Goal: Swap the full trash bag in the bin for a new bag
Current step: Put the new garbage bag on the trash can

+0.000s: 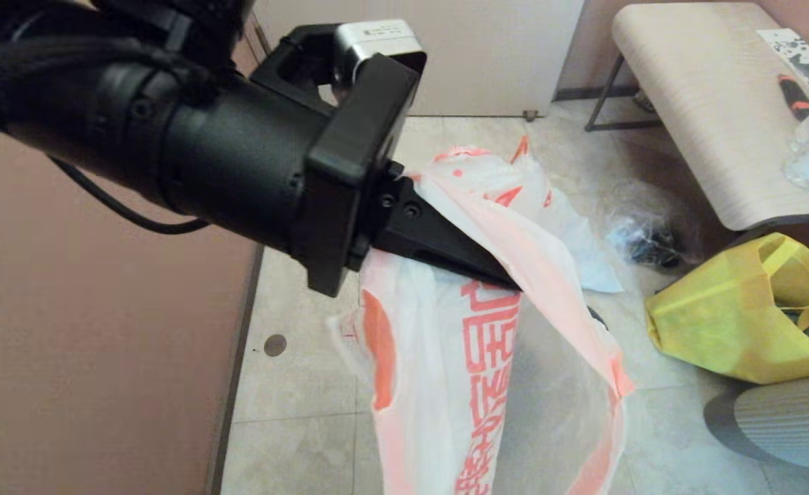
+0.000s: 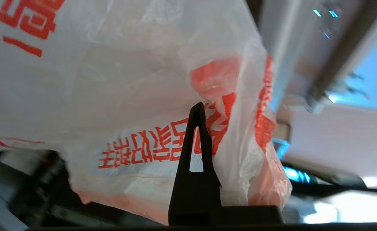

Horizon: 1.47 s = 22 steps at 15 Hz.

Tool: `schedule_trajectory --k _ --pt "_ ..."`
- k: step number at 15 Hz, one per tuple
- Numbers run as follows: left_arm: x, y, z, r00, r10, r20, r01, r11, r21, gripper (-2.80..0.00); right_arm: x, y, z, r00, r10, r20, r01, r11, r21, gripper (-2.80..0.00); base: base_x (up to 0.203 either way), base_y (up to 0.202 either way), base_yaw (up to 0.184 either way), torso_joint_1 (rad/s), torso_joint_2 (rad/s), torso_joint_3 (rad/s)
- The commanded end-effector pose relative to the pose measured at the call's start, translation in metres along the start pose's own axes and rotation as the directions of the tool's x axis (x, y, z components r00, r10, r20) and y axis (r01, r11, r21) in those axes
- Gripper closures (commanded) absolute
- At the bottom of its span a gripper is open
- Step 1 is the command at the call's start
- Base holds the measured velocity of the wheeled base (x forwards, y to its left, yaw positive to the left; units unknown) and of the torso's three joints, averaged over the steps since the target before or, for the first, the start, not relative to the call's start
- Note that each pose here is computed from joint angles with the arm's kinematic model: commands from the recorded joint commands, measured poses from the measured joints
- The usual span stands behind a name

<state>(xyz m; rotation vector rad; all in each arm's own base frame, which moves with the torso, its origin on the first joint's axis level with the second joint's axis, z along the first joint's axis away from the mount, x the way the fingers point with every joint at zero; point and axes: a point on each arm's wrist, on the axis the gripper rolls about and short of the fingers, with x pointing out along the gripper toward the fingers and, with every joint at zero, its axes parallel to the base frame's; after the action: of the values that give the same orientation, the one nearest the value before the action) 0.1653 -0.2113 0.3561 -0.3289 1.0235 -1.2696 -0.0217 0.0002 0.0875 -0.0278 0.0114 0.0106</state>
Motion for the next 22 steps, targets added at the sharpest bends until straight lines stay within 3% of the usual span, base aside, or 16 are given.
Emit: schedule_trajectory --k 1,4,8,11,13,15,17,18,21,22 --pt "0.021 0.015 0.013 0.999 0.044 0.019 -0.044 0.999 -0.01 0.0 0.009 -0.001 0.029 0.999 0.013 -0.05 -0.013 1.0 -0.004 0.0 0.0 0.0 0.0 0.0 0.0 0.0" --pt "0.026 0.015 0.02 0.997 0.043 0.066 -0.044 0.999 0.021 0.0 0.034 0.0 0.072 0.987 0.102 -0.123 -0.104 0.995 -0.004 0.0 0.0 0.0 0.0 0.0 0.0 0.0" --pt "0.027 0.016 0.022 0.995 0.049 0.083 -0.052 0.998 0.027 0.0 0.1 0.007 0.121 0.946 0.237 -0.221 -0.242 0.97 0.006 0.0 0.0 0.0 0.0 0.0 0.0 0.0" --pt "0.028 0.016 0.024 0.992 0.065 0.107 -0.069 0.997 0.034 0.0 0.136 0.044 0.137 0.907 0.351 -0.231 -0.368 0.929 -0.032 0.0 0.0 0.0 0.0 0.0 0.0 0.0" --pt "0.033 0.021 0.028 0.987 0.094 0.129 -0.099 0.995 0.032 0.0 0.149 0.076 0.146 0.924 0.311 -0.221 -0.332 0.941 -0.068 0.0 0.0 0.0 0.0 0.0 0.0 0.0" --pt "0.034 0.021 0.029 0.987 0.096 0.132 -0.102 0.994 0.032 0.0 0.148 0.085 0.152 0.932 0.299 -0.205 -0.32 0.945 -0.074 0.0 0.0 0.0 0.0 0.0 0.0 0.0" --pt "0.037 0.024 0.031 0.983 0.11 0.146 -0.116 0.993 0.033 0.0 0.136 0.092 0.155 0.906 0.376 -0.193 -0.399 0.912 -0.093 0.0 0.0 0.0 0.0 0.0 0.0 0.0" --pt "0.038 0.024 0.031 0.983 0.112 0.147 -0.118 0.992 0.033 0.0 0.134 0.093 0.156 0.901 0.39 -0.189 -0.415 0.903 -0.113 -2.8 0.0 0.0 0.0 0.0 0.0 0.0" --pt "0.039 0.024 0.032 0.982 0.109 0.153 -0.116 0.993 0.035 0.0 0.122 0.095 0.158 0.858 0.485 -0.167 -0.507 0.854 -0.122 -2.8 0.0 0.0 0.0 0.0 0.0 0.0" --pt "0.04 0.026 0.032 0.982 0.112 0.151 -0.119 0.992 0.033 0.0 0.12 0.093 0.158 0.855 0.492 -0.164 -0.513 0.849 -0.126 -2.8 0.0 0.0 0.0 0.0 0.0 0.0"
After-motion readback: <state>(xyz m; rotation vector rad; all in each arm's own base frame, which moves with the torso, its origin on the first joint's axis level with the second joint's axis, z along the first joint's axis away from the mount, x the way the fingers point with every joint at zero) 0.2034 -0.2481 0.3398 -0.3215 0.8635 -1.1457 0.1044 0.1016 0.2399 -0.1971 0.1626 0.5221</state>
